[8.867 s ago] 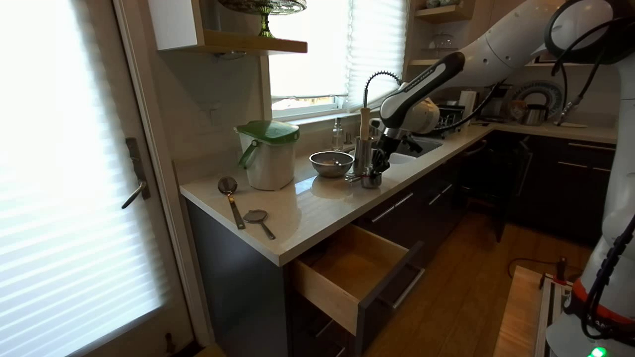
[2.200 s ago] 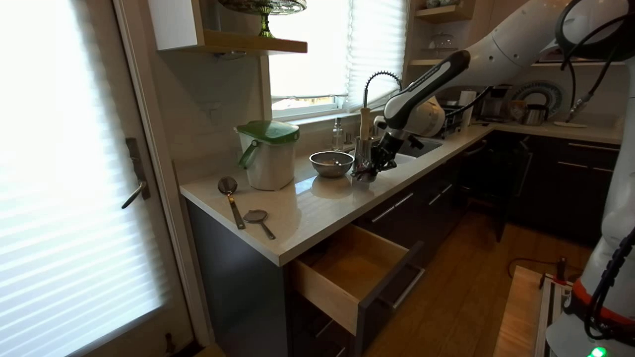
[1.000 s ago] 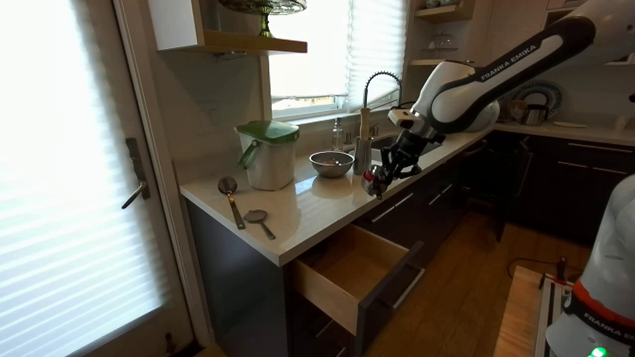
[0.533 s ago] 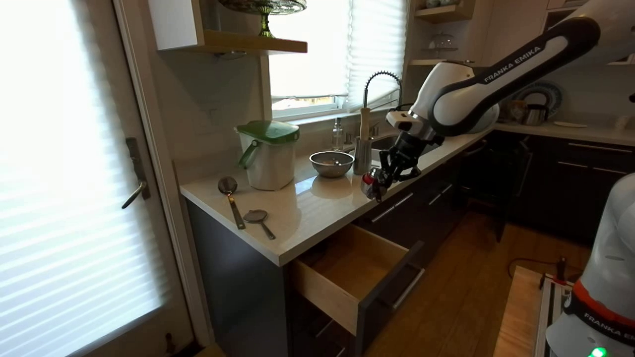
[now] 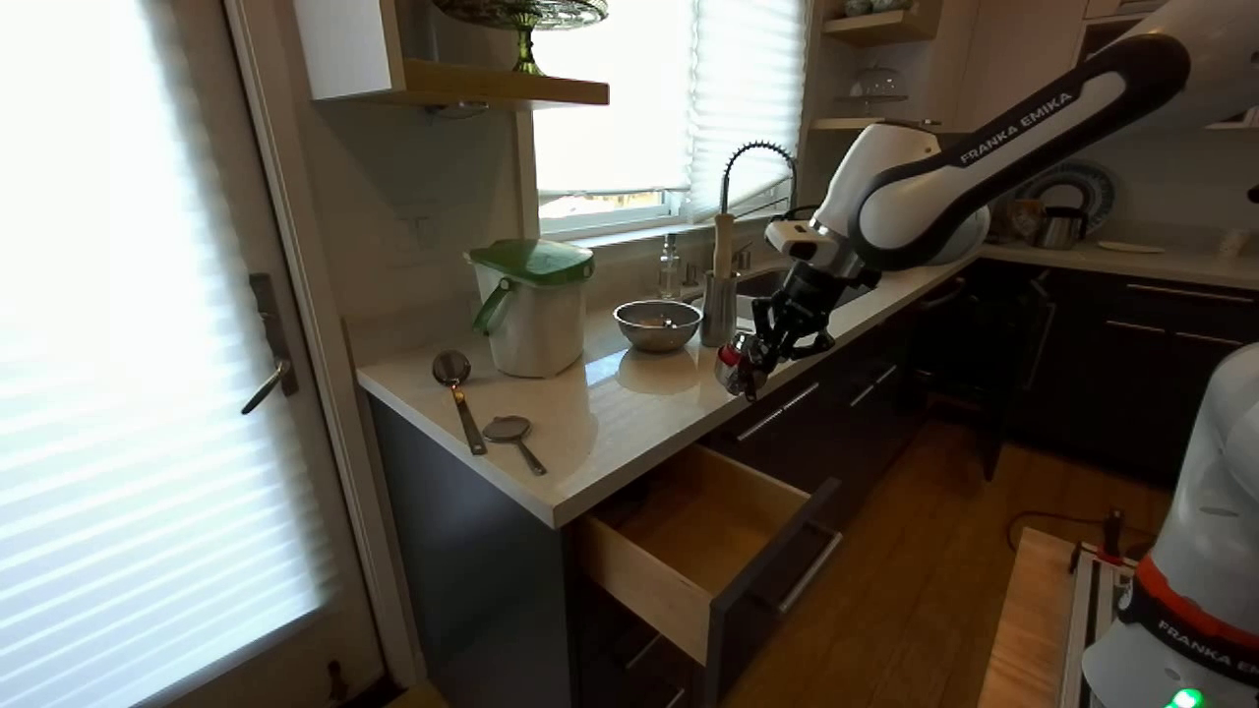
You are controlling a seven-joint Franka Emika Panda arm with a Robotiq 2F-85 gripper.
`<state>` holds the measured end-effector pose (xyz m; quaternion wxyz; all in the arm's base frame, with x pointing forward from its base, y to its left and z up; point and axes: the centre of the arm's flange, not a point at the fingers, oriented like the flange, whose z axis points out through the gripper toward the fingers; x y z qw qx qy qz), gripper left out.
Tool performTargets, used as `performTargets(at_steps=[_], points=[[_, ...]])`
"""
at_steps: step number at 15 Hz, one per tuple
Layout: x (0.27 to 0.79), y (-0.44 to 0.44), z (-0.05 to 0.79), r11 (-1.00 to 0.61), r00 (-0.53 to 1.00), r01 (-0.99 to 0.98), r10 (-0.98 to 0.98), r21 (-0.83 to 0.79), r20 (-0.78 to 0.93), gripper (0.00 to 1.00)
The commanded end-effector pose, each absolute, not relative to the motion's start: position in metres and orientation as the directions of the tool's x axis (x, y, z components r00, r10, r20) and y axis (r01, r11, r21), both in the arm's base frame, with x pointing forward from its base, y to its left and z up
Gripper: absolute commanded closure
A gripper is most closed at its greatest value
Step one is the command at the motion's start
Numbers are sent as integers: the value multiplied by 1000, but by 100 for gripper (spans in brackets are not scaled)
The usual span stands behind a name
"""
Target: Put the metal pots into the drawer
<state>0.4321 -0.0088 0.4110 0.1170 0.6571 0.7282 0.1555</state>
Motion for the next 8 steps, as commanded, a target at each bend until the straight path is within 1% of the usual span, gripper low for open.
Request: performTargets(at_steps=[1, 8], points=[[432, -3, 408, 115, -139, 917, 990, 381, 35, 99], [425, 45, 359, 219, -248, 921, 967, 322, 52, 99]])
